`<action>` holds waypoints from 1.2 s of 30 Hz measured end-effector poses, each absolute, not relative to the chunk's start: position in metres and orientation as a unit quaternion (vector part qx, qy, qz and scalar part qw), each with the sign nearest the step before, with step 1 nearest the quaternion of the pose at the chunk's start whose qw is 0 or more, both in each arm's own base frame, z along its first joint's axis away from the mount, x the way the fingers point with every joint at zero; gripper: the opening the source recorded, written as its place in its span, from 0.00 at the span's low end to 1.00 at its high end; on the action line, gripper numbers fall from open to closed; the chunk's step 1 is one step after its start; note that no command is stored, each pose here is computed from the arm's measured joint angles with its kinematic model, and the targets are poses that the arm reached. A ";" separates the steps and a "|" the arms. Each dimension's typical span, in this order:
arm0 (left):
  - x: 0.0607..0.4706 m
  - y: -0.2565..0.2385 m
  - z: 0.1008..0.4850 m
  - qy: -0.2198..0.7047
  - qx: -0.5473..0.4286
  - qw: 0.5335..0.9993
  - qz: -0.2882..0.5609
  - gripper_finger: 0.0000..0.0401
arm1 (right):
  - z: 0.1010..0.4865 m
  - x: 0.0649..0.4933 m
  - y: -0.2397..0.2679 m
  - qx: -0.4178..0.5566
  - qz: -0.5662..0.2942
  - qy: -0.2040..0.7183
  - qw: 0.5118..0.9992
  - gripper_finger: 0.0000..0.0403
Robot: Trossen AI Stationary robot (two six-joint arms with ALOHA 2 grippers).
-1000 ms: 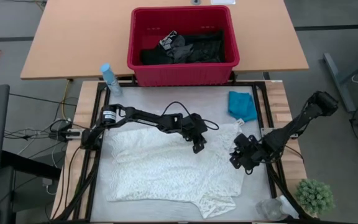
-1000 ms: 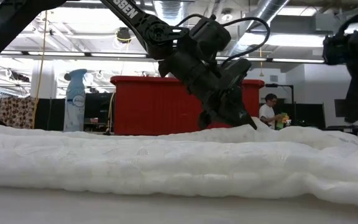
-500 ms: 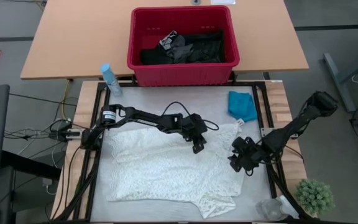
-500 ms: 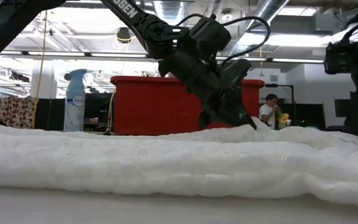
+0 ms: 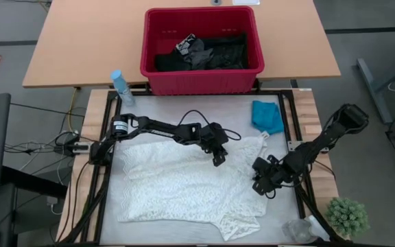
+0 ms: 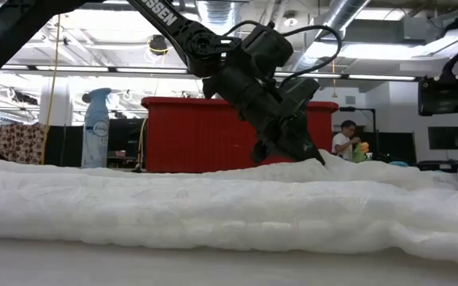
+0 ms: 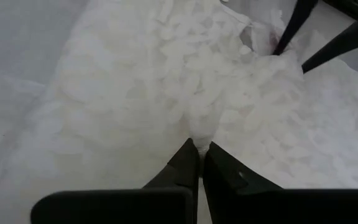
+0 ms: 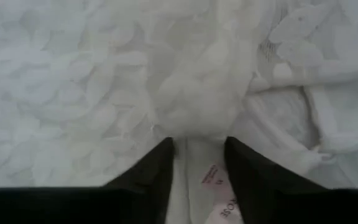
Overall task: Fold laundry
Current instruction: Fold the white shirt
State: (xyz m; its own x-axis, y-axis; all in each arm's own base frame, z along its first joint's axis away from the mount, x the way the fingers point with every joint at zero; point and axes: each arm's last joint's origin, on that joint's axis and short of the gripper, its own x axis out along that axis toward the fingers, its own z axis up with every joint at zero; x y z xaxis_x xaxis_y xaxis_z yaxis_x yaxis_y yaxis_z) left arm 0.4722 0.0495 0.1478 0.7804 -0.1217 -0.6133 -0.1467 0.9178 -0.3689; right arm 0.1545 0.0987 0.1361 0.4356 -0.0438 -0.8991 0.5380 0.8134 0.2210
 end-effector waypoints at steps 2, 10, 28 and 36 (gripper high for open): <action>0.472 0.050 0.148 0.331 -0.202 0.922 0.007 0.00 | 0.137 0.154 0.099 0.250 -0.179 0.499 0.811 0.28; 0.472 0.049 0.148 0.331 -0.200 0.922 0.006 0.00 | 0.148 0.146 0.091 0.239 -0.170 0.502 0.813 0.13; 0.472 0.050 0.148 0.330 -0.192 0.924 0.012 0.00 | 0.158 0.143 0.083 0.218 -0.171 0.476 0.834 0.58; 0.472 0.050 0.148 0.330 -0.191 0.924 0.013 0.00 | 0.151 0.156 0.083 0.204 -0.159 0.476 0.841 0.57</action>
State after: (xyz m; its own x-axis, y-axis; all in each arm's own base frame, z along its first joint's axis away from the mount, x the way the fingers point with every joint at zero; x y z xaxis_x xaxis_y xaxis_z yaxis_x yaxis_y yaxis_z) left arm 0.4723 0.0501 0.1478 0.7824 -0.1025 -0.6143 -0.1499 0.9264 -0.3455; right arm 0.1556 0.0828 0.1514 0.4966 -0.0727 -0.8650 0.4608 0.8665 0.1918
